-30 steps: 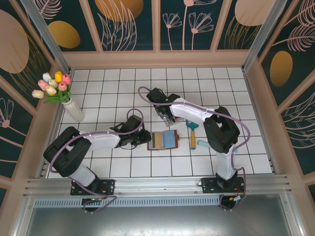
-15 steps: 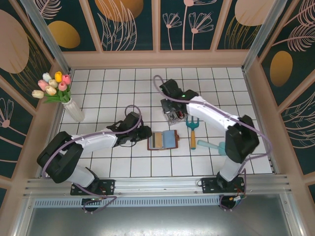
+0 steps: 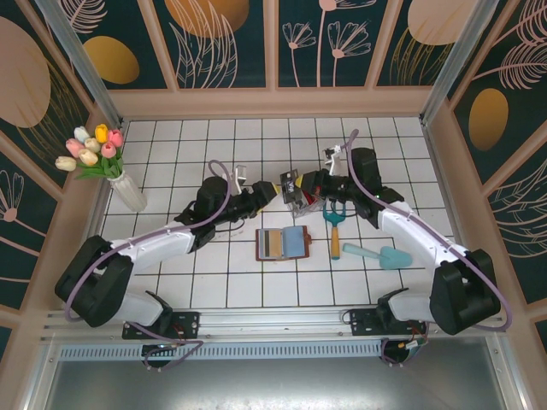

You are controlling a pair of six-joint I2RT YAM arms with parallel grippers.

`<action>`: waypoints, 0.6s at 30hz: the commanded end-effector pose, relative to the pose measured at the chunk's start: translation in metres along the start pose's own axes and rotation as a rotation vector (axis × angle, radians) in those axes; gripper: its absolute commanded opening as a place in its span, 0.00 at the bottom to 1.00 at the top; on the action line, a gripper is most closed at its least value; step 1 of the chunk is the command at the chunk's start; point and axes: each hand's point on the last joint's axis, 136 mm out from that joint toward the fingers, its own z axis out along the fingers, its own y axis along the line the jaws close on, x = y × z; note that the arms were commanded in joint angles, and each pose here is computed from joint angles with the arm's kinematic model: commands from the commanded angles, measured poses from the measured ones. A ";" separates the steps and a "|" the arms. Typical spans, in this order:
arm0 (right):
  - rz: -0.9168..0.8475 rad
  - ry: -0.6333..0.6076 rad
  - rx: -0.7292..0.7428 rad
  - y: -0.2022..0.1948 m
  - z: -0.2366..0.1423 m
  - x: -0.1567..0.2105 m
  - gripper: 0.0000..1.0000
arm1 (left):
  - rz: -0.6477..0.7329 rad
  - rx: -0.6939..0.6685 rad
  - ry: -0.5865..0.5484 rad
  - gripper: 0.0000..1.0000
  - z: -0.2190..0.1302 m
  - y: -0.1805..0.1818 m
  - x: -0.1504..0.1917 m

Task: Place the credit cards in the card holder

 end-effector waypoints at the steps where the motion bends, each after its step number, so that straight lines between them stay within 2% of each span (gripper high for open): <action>1: 0.000 0.004 -0.166 0.033 -0.008 -0.002 0.00 | -0.008 0.191 0.033 0.65 0.001 -0.039 0.001; 8: 0.026 0.007 -0.159 0.024 -0.007 0.001 0.00 | -0.015 0.197 0.029 0.36 -0.002 -0.038 0.002; 16: 0.059 0.024 -0.121 0.008 -0.004 0.010 0.00 | -0.019 0.204 0.033 0.09 -0.003 -0.038 0.004; 18: 0.058 0.038 -0.121 0.006 -0.003 0.014 0.00 | -0.024 0.204 0.033 0.06 -0.003 -0.037 0.004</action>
